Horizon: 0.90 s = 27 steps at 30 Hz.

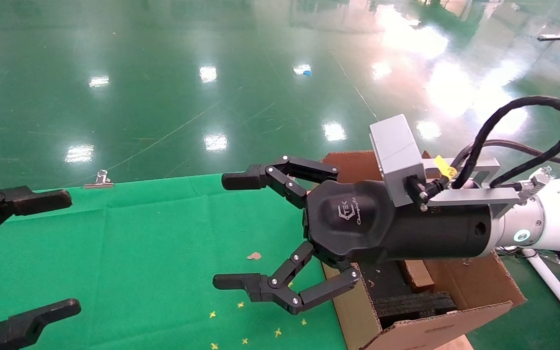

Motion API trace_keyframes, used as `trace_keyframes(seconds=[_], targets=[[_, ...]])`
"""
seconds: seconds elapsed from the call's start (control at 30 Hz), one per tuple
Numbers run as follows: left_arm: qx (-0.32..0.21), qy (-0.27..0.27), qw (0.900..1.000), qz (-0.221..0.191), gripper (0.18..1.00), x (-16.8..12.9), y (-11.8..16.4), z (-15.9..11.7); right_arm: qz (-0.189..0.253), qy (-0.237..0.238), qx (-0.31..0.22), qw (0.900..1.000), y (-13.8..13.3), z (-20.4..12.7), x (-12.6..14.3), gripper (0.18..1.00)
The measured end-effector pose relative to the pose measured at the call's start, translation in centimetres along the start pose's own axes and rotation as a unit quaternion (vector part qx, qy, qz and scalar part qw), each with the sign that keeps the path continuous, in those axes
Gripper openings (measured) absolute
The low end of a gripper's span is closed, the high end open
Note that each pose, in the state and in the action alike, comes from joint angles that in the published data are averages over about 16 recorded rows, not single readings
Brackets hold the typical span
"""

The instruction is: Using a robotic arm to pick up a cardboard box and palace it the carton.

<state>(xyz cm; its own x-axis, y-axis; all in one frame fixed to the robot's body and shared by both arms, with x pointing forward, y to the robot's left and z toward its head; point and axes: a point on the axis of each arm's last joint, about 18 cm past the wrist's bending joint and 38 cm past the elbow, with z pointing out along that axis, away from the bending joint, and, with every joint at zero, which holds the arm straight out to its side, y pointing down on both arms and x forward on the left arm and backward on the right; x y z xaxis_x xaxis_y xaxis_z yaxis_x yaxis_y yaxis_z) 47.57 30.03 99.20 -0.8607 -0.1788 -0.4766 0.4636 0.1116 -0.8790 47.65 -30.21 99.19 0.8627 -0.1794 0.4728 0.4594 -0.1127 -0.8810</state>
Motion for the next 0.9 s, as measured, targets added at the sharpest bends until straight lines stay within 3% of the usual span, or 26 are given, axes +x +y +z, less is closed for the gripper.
trace_keyframes(seconds=[0.9], targets=[[0.0, 0.0, 1.0, 0.0, 1.001, 0.0, 0.0, 0.0, 0.0, 0.0, 0.0, 1.0, 0.0, 0.0, 0.01, 1.0]])
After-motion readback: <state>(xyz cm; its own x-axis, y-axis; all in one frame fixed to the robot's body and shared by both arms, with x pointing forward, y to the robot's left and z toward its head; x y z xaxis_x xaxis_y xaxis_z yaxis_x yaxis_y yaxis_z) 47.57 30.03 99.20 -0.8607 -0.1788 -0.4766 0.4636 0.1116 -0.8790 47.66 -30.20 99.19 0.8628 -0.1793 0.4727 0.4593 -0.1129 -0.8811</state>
